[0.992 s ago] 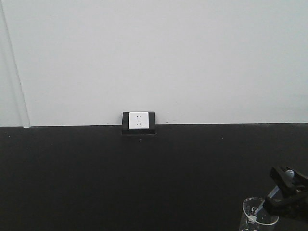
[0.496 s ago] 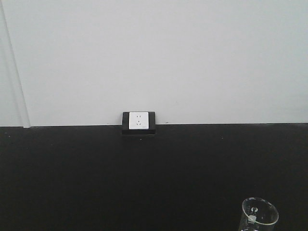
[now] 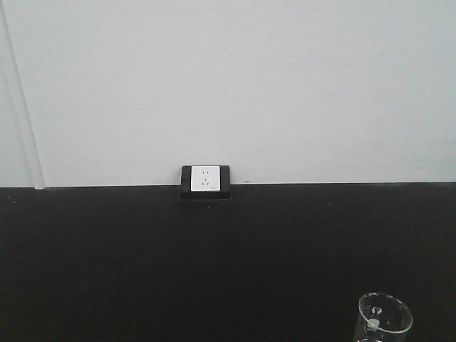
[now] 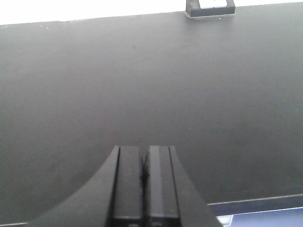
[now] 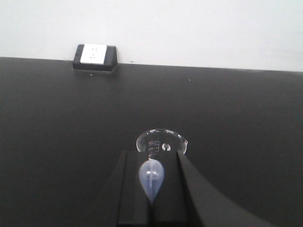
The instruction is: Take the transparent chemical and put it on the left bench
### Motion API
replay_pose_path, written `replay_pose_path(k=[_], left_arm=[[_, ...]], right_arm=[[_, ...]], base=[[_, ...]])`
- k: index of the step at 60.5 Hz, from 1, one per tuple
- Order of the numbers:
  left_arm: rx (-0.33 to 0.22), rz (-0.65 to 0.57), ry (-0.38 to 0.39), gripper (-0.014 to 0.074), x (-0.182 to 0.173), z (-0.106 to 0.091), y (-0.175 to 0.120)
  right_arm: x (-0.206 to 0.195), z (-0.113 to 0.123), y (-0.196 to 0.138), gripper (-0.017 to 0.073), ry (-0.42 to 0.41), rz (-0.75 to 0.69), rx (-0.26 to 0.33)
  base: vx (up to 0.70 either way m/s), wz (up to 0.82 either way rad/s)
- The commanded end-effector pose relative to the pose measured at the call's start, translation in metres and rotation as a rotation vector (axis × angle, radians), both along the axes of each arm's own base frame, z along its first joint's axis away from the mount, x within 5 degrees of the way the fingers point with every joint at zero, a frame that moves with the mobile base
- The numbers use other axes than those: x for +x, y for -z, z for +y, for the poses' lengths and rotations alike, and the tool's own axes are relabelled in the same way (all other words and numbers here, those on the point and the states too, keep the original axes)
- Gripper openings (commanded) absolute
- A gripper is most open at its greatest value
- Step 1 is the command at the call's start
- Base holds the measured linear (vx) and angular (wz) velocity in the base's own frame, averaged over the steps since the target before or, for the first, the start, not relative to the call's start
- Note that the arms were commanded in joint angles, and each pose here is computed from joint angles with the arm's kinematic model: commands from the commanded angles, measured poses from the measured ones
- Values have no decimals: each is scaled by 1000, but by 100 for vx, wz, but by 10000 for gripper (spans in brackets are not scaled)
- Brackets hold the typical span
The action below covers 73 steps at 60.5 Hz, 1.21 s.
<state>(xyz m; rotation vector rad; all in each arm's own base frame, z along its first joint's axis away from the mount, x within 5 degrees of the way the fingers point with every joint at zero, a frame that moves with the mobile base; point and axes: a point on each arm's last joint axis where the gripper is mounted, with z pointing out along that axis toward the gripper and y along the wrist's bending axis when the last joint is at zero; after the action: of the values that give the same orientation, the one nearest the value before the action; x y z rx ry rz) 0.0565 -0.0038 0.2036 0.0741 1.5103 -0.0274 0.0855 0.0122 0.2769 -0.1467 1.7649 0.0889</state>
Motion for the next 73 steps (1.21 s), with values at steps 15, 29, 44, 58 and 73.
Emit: replay_pose_path(k=[15, 29, 44, 58, 73], left_arm=[[-14, -81, 1, -3, -1, 0, -3], [-14, -81, 1, -3, -1, 0, -3], [-14, -81, 1, -3, -1, 0, -3], [-14, -81, 1, -3, -1, 0, -3], [-14, -81, 1, -3, -1, 0, -3]], right_arm=[[0, 1, -14, 0, -14, -72, 11], [0, 1, -14, 0, -14, -72, 11], [0, 1, -14, 0, -14, -72, 11], [0, 1, -14, 0, -14, -72, 11], [0, 1, -14, 0, -14, -72, 11]], base=[[0, 0], [0, 0], [0, 0], [-1, 1], [-4, -3]])
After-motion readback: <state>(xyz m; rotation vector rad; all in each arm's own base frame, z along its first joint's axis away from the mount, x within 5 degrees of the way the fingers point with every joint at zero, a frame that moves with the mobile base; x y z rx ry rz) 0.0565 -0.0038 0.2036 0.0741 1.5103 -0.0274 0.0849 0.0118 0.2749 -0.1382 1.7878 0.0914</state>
